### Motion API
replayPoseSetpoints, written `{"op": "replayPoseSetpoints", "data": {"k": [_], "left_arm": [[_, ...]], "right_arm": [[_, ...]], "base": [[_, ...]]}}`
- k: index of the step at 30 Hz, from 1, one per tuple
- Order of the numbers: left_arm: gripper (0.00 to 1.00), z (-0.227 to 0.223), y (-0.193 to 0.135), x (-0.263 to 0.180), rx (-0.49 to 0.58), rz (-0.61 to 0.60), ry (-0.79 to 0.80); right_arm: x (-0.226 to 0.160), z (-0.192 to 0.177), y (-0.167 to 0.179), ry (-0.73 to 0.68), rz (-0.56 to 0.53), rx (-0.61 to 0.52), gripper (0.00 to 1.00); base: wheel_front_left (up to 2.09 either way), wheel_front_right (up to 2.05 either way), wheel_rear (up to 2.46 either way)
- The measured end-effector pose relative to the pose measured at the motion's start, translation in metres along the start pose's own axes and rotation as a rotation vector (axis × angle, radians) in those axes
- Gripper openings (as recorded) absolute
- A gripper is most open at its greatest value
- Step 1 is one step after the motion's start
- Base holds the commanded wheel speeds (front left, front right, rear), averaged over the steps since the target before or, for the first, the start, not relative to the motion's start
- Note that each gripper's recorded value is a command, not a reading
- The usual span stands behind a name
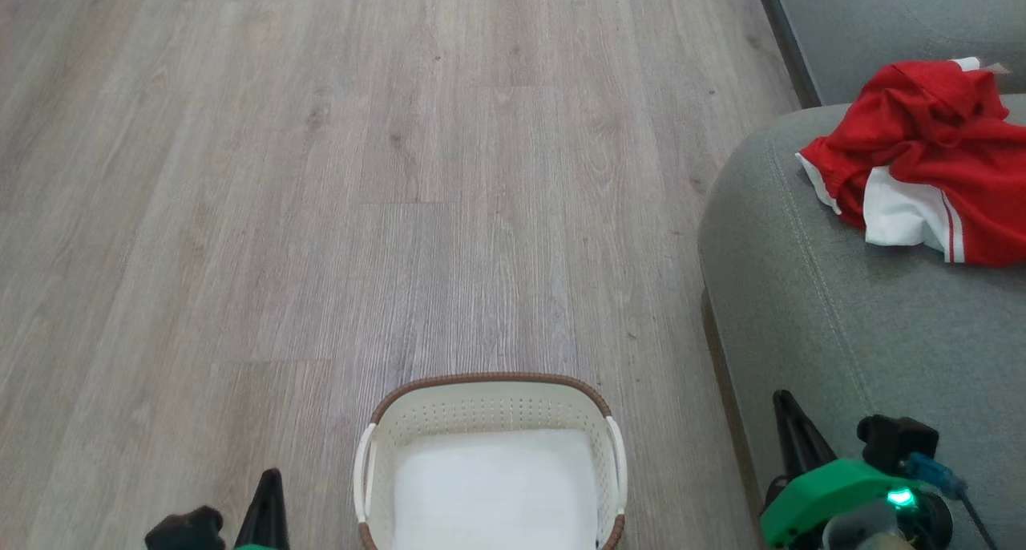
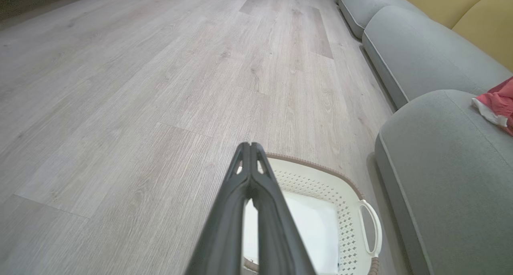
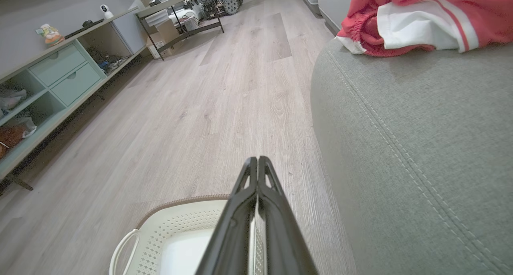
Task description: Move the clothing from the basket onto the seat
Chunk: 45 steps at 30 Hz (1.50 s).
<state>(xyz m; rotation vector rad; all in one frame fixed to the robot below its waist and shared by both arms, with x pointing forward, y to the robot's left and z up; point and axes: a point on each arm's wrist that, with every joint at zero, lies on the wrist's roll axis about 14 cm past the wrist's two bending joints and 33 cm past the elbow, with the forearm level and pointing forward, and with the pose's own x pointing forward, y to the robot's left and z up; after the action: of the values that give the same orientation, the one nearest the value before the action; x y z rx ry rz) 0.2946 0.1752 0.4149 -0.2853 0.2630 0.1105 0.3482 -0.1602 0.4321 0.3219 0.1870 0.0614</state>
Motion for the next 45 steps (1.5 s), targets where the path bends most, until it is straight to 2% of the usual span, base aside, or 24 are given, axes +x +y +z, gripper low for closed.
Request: {"op": "replayPoseSetpoints", "data": {"k": [45], "left_arm": [[0.0, 0.015, 0.003, 0.026, -0.502, 0.006, 0.058]], "right_arm": [[0.005, 0.017, -0.021, -0.035, -0.093, 0.494, 0.0]], "base": [[0.0, 0.0, 0.0]]}}
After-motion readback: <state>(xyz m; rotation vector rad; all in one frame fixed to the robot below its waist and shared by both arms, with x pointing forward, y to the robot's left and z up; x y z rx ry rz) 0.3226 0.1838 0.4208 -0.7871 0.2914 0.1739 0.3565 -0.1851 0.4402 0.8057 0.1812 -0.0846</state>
